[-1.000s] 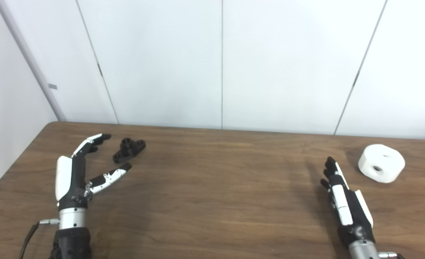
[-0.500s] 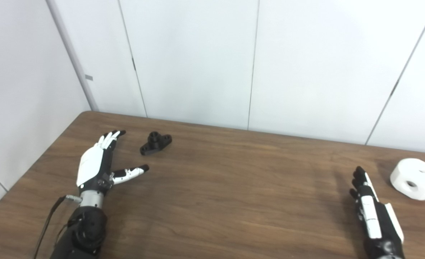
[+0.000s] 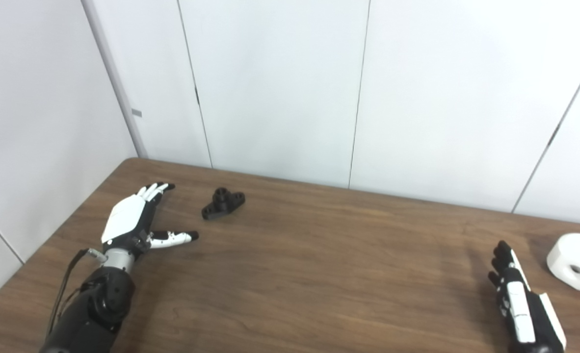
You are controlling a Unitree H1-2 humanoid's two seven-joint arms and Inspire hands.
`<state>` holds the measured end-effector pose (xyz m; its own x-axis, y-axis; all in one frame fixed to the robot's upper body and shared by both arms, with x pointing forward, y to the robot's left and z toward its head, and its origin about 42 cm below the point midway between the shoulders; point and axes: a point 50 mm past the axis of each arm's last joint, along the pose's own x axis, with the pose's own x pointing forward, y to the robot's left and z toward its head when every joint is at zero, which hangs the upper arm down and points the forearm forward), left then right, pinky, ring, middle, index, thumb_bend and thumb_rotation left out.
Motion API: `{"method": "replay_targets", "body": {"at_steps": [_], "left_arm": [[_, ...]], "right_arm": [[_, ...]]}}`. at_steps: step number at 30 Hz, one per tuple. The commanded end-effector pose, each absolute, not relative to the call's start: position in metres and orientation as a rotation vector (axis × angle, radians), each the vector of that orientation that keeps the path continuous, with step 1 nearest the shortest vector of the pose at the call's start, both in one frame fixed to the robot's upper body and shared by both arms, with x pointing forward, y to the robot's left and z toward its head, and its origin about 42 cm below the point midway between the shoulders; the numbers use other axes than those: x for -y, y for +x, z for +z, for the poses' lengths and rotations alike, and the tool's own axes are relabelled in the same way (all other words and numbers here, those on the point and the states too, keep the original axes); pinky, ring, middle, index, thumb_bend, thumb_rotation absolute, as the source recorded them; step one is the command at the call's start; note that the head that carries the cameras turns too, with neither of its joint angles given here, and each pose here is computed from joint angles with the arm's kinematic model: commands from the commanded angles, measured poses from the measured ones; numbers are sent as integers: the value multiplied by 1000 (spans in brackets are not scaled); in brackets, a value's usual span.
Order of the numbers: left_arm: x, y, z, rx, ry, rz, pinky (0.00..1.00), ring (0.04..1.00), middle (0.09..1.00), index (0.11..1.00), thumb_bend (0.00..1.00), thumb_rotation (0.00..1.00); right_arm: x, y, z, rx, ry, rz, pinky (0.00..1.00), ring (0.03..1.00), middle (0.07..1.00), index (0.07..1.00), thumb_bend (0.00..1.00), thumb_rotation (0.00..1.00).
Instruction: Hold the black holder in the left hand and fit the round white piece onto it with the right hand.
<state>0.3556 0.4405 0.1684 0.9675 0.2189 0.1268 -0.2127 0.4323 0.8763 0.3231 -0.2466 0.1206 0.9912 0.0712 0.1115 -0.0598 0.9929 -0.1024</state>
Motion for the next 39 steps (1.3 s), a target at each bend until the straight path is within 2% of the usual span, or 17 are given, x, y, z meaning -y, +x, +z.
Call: {"method": "replay_targets", "body": {"at_steps": [1, 11, 16, 32, 39], "left_arm": [[-449, 370, 195, 44, 1127, 286, 1000, 992, 967, 881, 912, 373], [-452, 383, 192, 29, 1117, 245, 1000, 973, 930, 806, 905, 352], [-452, 387, 191, 12, 1128, 222, 1000, 974, 923, 801, 905, 371], [-444, 409, 184, -24, 1115, 135, 999, 962, 903, 773, 897, 393], [-440, 420, 181, -32, 1125, 114, 974, 952, 900, 768, 912, 449]], "right_arm": [[246, 324, 125, 160, -79, 68, 984, 1000, 1000, 1000, 379, 1000], [247, 324, 132, 183, -67, 75, 994, 1000, 1000, 1000, 373, 1000], [247, 323, 137, 195, -59, 79, 993, 1000, 1000, 1000, 388, 1000], [246, 310, 153, 213, -41, 77, 1000, 1000, 1000, 1000, 351, 1000], [246, 306, 159, 222, -44, 88, 1000, 1000, 1000, 1000, 360, 1000]]}}
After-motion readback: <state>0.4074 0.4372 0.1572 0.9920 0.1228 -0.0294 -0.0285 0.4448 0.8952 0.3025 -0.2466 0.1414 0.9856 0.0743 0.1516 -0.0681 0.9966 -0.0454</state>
